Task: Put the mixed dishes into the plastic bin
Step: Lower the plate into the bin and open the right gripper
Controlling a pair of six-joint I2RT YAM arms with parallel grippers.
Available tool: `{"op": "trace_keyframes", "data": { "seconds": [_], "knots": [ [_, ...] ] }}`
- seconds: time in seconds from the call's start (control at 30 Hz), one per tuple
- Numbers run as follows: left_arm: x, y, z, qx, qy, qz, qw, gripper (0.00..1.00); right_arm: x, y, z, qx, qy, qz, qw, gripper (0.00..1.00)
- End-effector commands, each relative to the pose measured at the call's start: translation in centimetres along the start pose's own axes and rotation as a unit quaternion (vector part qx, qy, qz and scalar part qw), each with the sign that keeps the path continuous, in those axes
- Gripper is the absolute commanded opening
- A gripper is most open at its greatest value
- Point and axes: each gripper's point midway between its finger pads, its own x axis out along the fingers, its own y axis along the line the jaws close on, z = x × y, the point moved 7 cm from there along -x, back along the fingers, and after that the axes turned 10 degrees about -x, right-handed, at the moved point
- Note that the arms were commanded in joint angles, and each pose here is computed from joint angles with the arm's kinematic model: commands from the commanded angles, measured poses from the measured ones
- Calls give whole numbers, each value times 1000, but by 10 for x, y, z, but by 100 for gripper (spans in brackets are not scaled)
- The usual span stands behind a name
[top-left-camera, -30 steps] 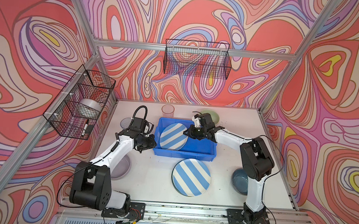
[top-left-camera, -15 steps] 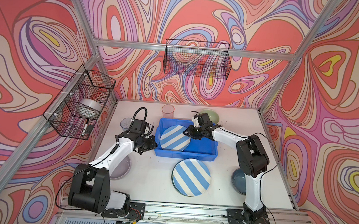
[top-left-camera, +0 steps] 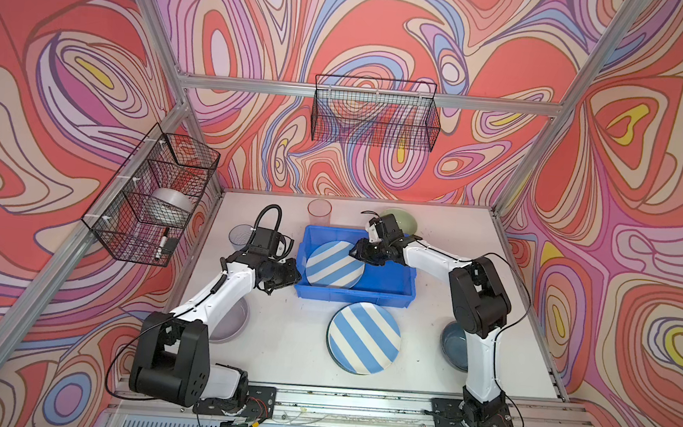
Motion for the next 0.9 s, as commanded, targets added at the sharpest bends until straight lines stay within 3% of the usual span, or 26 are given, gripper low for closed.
{"op": "trace_keyframes", "data": {
  "seconds": [0.0,0.43,0.87],
  "knots": [
    [-6,-8,3,5,-8,-7,1000,29,4,-1,1,-10,3,-14,1000,49],
    [-12,-8,4,4,-13,5,1000,35,-1,1,2,-21,6,-19,1000,52],
    [-46,-16,-8,42,-19,30,998,45,-26,7,5,-54,18,-50,997,53]
  ]
}}
